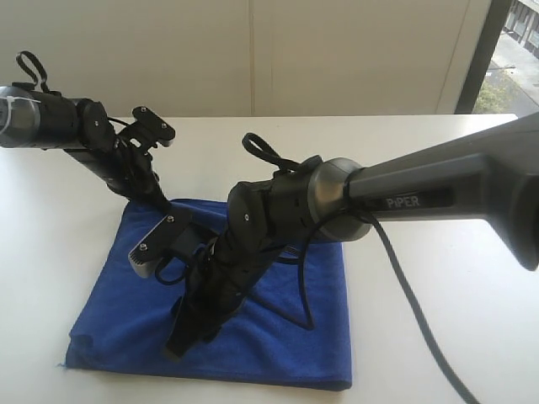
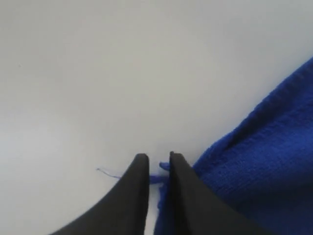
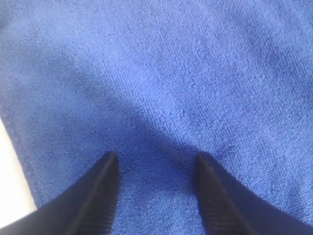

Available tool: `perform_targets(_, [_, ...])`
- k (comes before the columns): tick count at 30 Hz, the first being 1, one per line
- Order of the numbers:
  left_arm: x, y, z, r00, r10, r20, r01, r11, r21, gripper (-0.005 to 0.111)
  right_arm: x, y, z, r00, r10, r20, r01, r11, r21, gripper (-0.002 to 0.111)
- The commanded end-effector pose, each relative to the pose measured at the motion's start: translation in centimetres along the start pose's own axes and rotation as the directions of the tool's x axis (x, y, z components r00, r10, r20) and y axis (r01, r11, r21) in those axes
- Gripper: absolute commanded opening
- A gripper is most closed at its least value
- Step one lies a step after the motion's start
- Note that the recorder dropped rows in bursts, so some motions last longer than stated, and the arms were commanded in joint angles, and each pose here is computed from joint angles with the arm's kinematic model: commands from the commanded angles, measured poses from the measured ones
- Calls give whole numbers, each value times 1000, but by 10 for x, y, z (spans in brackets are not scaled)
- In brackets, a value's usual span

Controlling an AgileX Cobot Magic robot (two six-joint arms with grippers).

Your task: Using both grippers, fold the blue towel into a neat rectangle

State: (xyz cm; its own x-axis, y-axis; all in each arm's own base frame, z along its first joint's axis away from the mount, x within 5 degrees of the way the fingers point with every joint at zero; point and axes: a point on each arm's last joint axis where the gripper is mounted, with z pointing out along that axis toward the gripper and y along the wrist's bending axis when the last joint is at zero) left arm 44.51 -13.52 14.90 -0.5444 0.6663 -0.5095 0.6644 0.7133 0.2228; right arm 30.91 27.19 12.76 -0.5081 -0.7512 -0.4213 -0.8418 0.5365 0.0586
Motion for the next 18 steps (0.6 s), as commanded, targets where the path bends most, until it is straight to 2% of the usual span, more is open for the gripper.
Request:
perform_targets(1, [-1, 2, -1, 1000, -15, 22, 15, 1000, -18, 40, 17, 3, 9, 995, 1, -99, -5, 999, -41, 47])
perform_targets(6, [-10, 8, -16, 997, 7, 71, -3, 998, -59, 40, 17, 3, 9, 995, 1, -99, -5, 999, -41, 47])
perform_targets(11, [-17, 10, -47, 997, 53, 50, -50, 997, -64, 40, 16, 3, 9, 995, 3, -97, -7, 999, -41, 47])
perform_targets(15, [-15, 6, -77, 998, 54, -31, -54, 999, 3, 39, 12, 0, -5, 996, -41, -79, 40, 999, -10, 47])
perform_targets(18, [-7, -3, -91, 988, 27, -150, -11, 995, 102, 24, 4, -11, -34, 998, -49, -28, 51, 996, 78, 47])
